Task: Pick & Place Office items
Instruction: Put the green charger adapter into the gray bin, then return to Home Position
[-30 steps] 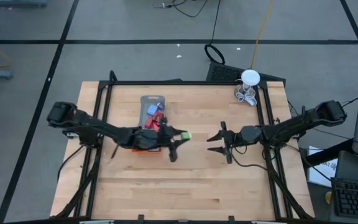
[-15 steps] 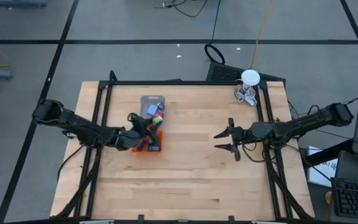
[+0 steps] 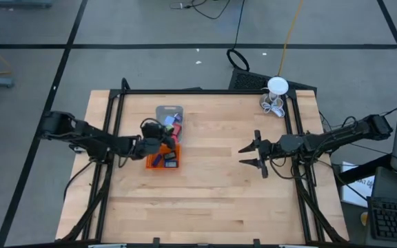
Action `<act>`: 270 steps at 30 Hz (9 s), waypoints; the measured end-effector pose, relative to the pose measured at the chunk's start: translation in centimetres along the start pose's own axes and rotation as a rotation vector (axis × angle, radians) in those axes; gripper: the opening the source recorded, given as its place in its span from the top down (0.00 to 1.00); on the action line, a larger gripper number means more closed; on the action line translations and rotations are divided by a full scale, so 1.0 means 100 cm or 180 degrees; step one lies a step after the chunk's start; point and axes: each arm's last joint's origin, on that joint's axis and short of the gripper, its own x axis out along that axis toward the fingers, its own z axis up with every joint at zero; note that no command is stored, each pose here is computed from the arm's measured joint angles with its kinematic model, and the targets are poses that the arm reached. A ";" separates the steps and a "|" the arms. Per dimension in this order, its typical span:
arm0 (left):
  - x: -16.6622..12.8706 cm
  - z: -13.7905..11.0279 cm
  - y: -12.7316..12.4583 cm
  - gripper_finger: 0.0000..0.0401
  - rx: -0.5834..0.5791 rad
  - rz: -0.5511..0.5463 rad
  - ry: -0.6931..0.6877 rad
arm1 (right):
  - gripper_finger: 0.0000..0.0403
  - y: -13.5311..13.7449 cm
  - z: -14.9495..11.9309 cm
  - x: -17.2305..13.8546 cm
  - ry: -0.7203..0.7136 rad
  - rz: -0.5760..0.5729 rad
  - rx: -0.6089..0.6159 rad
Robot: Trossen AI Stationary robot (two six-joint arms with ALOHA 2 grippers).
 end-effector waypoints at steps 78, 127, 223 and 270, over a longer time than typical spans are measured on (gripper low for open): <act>-0.094 0.024 0.061 0.44 0.1322 -0.3494 -0.0338 | 0.59 -0.012 -0.021 -0.092 -0.0346 -0.0221 -0.0128; -0.103 0.029 0.087 0.46 0.1374 -0.3354 -0.0439 | 0.59 -0.010 -0.056 -0.066 -0.0662 0.0110 -0.0401; -0.103 0.029 0.087 0.45 0.1359 -0.3355 -0.0433 | 0.59 -0.010 -0.055 -0.066 -0.0680 0.0108 -0.0373; -0.103 0.029 0.087 0.45 0.1359 -0.3356 -0.0432 | 0.59 -0.010 -0.055 -0.066 -0.0680 0.0108 -0.0373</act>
